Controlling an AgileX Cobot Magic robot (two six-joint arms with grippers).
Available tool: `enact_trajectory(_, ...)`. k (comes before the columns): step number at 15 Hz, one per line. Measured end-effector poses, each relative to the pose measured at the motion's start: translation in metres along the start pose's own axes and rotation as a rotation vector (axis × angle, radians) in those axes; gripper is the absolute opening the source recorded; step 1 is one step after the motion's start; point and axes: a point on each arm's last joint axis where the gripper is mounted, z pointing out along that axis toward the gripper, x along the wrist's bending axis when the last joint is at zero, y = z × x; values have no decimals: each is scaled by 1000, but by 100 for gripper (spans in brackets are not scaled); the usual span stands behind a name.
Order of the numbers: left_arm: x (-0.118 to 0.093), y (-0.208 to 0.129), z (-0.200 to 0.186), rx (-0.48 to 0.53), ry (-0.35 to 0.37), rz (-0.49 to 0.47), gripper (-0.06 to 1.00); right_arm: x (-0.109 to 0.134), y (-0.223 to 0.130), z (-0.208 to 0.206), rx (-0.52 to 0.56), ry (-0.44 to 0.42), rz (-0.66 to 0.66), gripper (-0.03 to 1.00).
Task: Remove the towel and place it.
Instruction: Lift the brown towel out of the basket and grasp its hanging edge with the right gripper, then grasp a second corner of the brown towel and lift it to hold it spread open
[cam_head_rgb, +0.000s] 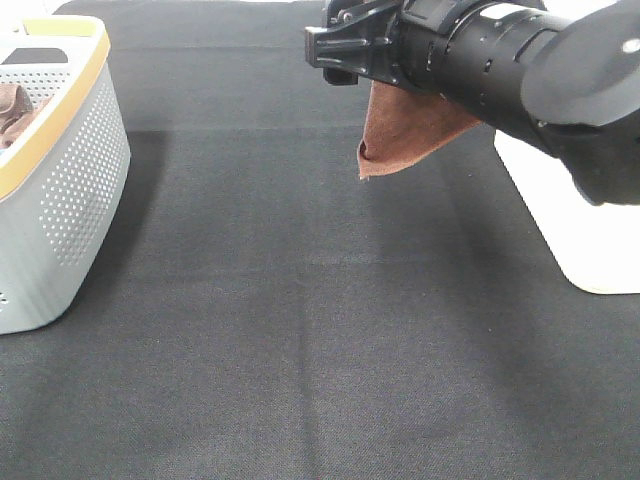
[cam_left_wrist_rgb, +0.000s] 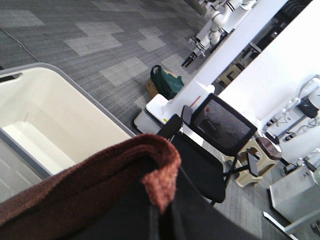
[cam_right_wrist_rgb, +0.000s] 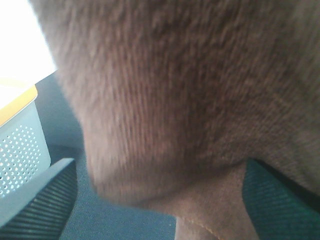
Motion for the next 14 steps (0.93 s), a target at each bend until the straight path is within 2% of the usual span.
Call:
enact_trajectory(4,-1,-4,0,40,-15,-8,0,0,0,0,0,0,27,84)
enact_trajectory(9,-2,-4,0,43,-26,-12,0,0,0,0,-1,-1,31,65)
enact_trajectory(12,-3,-4,0,40,-32,14,0,0,0,0,4,3,26,58)
enact_trajectory(14,-2,1,0,-10,-17,40,0,2,-2,0,23,22,-1,55)
